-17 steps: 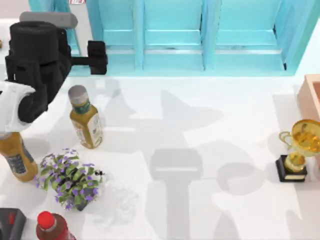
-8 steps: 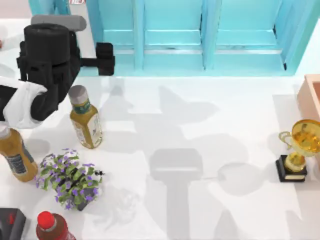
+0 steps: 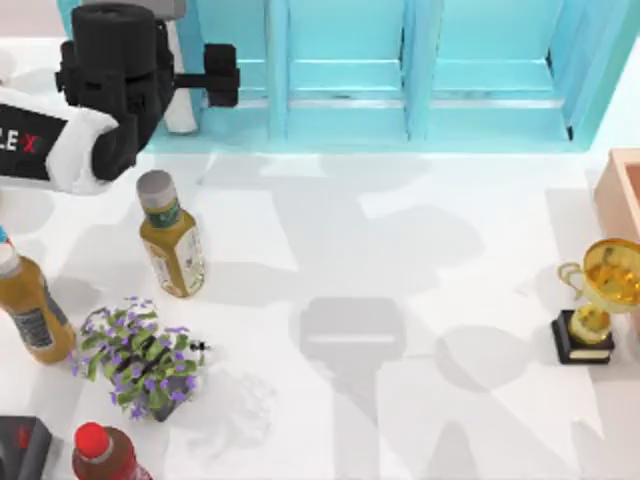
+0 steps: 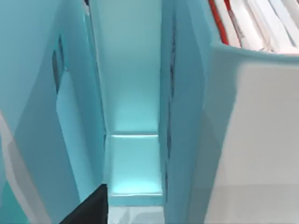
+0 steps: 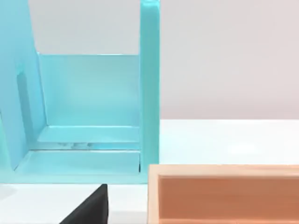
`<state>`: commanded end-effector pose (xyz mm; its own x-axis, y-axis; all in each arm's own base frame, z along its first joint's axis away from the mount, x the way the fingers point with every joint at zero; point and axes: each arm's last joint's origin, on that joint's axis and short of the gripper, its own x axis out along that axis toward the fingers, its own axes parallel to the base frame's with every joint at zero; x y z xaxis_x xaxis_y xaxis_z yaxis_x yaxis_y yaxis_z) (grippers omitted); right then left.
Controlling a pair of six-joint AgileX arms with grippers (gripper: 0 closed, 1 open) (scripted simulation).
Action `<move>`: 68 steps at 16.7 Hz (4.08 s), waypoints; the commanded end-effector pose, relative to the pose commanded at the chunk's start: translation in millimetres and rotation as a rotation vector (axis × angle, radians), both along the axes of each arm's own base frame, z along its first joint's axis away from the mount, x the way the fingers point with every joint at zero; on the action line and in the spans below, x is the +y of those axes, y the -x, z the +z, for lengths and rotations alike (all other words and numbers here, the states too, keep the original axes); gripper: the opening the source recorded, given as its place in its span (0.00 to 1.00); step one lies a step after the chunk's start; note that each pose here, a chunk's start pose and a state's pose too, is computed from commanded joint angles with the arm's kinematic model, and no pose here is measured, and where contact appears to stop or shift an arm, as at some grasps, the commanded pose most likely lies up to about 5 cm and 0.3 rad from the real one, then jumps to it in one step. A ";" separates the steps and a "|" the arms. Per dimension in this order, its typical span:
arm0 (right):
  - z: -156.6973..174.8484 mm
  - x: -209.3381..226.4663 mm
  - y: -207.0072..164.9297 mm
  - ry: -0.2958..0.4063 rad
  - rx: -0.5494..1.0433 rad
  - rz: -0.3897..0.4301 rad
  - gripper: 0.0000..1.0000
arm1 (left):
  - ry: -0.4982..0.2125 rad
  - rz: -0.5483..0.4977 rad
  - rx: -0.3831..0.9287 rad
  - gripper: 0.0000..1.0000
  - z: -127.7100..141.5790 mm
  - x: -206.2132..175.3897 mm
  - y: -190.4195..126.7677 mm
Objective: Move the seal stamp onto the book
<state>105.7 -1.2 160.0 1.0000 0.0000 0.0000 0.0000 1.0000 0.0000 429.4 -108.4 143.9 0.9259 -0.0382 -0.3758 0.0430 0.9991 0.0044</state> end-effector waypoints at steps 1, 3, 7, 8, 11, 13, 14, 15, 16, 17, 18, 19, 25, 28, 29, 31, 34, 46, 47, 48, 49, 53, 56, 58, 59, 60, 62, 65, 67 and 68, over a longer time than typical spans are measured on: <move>0.0 0.0 0.0 0.000 0.000 0.000 1.00 | 0.000 0.001 0.001 1.00 -6.5 0.5 -9.2; 0.0 0.0 0.0 0.000 0.000 0.000 1.00 | -0.001 0.001 0.004 1.00 -20.4 0.0 -23.1; 0.0 0.0 0.0 0.000 0.000 0.000 1.00 | -0.002 -0.004 0.010 1.00 -31.7 -3.2 -29.8; 0.0 0.0 0.0 0.000 0.000 0.000 1.00 | -0.002 -0.004 0.010 1.00 -31.7 -3.2 -29.8; 0.0 0.0 0.0 0.000 0.000 0.000 1.00 | -0.002 -0.004 0.010 0.85 -31.7 -3.2 -29.8; 0.0 0.0 0.0 0.000 0.000 0.000 1.00 | -0.002 -0.004 0.010 0.70 -31.7 -3.2 -29.8; 0.0 0.0 0.0 0.000 0.000 0.000 1.00 | -0.002 -0.004 0.010 0.62 -31.7 -3.2 -29.8; 0.0 0.0 0.0 0.000 0.000 0.000 1.00 | -0.002 -0.004 0.010 0.55 -31.7 -3.2 -29.8; 0.0 0.0 0.0 0.000 0.000 0.000 1.00 | -0.002 -0.004 0.010 0.47 -31.7 -3.2 -29.8; 0.0 0.0 0.0 0.000 0.000 0.000 1.00 | -0.002 -0.004 0.010 0.40 -31.7 -3.2 -29.8; 0.0 0.0 0.0 0.000 0.000 0.000 1.00 | -0.002 -0.004 0.010 0.32 -31.7 -3.2 -29.8; 0.0 0.0 0.0 0.000 0.000 0.000 1.00 | -0.002 -0.004 0.010 0.25 -31.7 -3.2 -29.8; 0.0 0.0 0.0 0.000 0.000 0.000 1.00 | -0.002 -0.004 0.010 0.00 -31.7 -3.2 -29.8; 0.0 0.0 0.0 0.000 0.000 0.000 1.00 | -0.002 -0.004 0.010 0.00 -31.7 -3.2 -29.8; 0.0 0.0 0.0 0.000 0.000 0.000 1.00 | -0.002 -0.004 0.010 0.00 -31.7 -3.2 -29.8; 0.0 0.0 0.0 0.000 0.000 0.000 1.00 | -0.003 -0.008 0.007 0.00 -30.5 -5.0 -29.3; 0.0 0.0 0.0 0.000 0.000 0.000 1.00 | 0.003 -0.001 0.012 0.00 -19.9 -4.2 -25.6; 0.0 0.0 0.0 0.000 0.000 0.000 1.00 | 0.017 -0.021 0.014 0.00 152.9 -8.4 138.5; 0.0 0.0 0.0 0.000 0.000 0.000 1.00 | 0.011 -0.021 0.014 0.00 158.9 -6.5 150.3; 0.0 0.0 0.0 0.000 0.000 0.000 1.00 | 0.005 -0.018 0.012 0.00 163.5 -4.5 159.5; 0.0 0.0 0.0 0.000 0.000 0.000 1.00 | 0.001 -0.014 0.010 0.00 166.8 -2.8 165.8; 0.0 0.0 0.0 0.000 0.000 0.000 1.00 | -0.003 -0.008 0.007 0.00 169.5 -1.0 170.6; 0.0 0.0 0.0 0.000 0.000 0.000 1.00 | 0.003 0.005 0.005 0.00 168.8 -0.6 168.5; 0.0 0.0 0.0 0.000 0.000 0.000 1.00 | 0.055 0.045 -0.033 0.00 172.0 -2.8 167.7; 0.0 0.0 0.0 0.000 0.000 0.000 1.00 | 0.100 0.070 -0.061 0.00 173.9 -4.9 167.5; 0.0 0.0 0.0 0.000 0.000 0.000 1.00 | 0.157 0.100 -0.096 0.00 176.1 -7.6 167.3; 0.0 0.0 0.0 0.000 0.000 0.000 1.00 | 0.306 0.166 -0.175 0.00 179.7 -14.9 166.7; 0.0 0.0 0.0 0.000 0.000 0.000 1.00 | 0.585 0.257 -0.271 0.00 177.8 -32.0 166.9; 0.0 0.0 0.0 0.000 0.000 0.000 1.00 | 0.771 0.304 -0.312 0.00 169.8 -46.8 167.9; 0.0 0.0 0.0 0.000 0.000 0.000 1.00 | 0.862 0.323 -0.324 0.00 163.9 -55.1 169.0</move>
<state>105.7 -1.2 160.0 1.0000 0.0000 0.0000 0.0000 1.0000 0.0000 260.3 -163.5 307.8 0.9937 0.0926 -0.0634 -0.1077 0.6285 -0.7703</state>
